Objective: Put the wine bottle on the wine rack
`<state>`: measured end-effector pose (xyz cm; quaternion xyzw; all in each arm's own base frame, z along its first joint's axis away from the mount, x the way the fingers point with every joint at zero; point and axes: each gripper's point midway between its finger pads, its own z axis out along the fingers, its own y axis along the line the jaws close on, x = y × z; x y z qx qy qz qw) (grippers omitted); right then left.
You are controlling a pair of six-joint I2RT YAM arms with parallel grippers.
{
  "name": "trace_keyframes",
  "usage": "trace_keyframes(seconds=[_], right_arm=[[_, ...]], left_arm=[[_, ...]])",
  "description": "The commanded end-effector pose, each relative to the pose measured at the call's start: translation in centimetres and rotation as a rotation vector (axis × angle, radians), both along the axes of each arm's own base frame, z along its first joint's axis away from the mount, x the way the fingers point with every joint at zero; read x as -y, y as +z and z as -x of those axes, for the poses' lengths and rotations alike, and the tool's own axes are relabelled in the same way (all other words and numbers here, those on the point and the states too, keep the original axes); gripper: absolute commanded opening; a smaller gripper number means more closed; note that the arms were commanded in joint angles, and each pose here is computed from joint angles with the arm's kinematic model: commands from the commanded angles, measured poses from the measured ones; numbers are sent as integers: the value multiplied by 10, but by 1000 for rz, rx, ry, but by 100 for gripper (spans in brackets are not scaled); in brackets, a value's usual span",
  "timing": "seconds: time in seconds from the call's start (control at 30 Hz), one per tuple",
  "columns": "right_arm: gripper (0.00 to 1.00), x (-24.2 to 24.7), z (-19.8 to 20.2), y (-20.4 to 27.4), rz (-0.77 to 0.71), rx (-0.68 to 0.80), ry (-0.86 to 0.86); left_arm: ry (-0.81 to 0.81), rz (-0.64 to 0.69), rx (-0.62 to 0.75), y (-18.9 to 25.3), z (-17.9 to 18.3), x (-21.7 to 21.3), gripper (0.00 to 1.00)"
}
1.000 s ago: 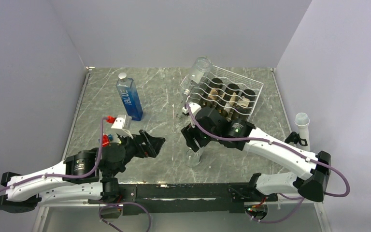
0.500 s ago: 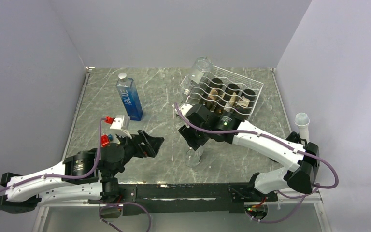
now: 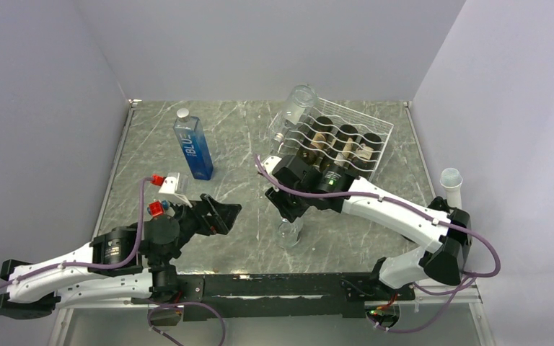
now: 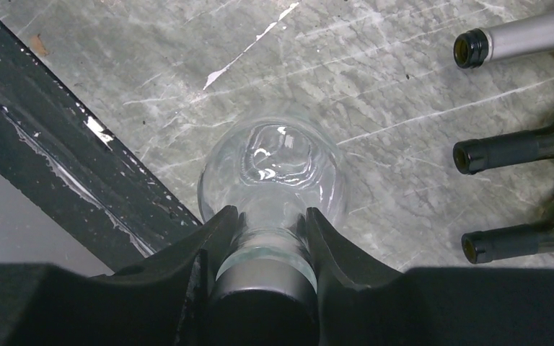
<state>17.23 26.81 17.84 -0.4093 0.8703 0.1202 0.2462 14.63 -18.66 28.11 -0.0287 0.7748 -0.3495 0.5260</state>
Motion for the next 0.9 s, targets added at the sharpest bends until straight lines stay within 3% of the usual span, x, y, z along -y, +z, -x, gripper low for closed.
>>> trace_keyframes(seconds=[0.0, 0.27, 0.53, 0.87], right_arm=[[0, 7, -7, 3, 52, 36, -12], [0, 18, -33, 73, -9, 271, -31], [0, 41, -57, 134, 27, 501, -39], [0, 54, -82, 181, 110, 652, -69]], left_arm=[[2, 15, 11, 4, 0, -1, 99], [-1, 12, 20, 6, -1, -1, 99], [-2, 12, 24, 10, 0, -3, 99], [-2, 22, 25, 12, 0, -4, 99]])
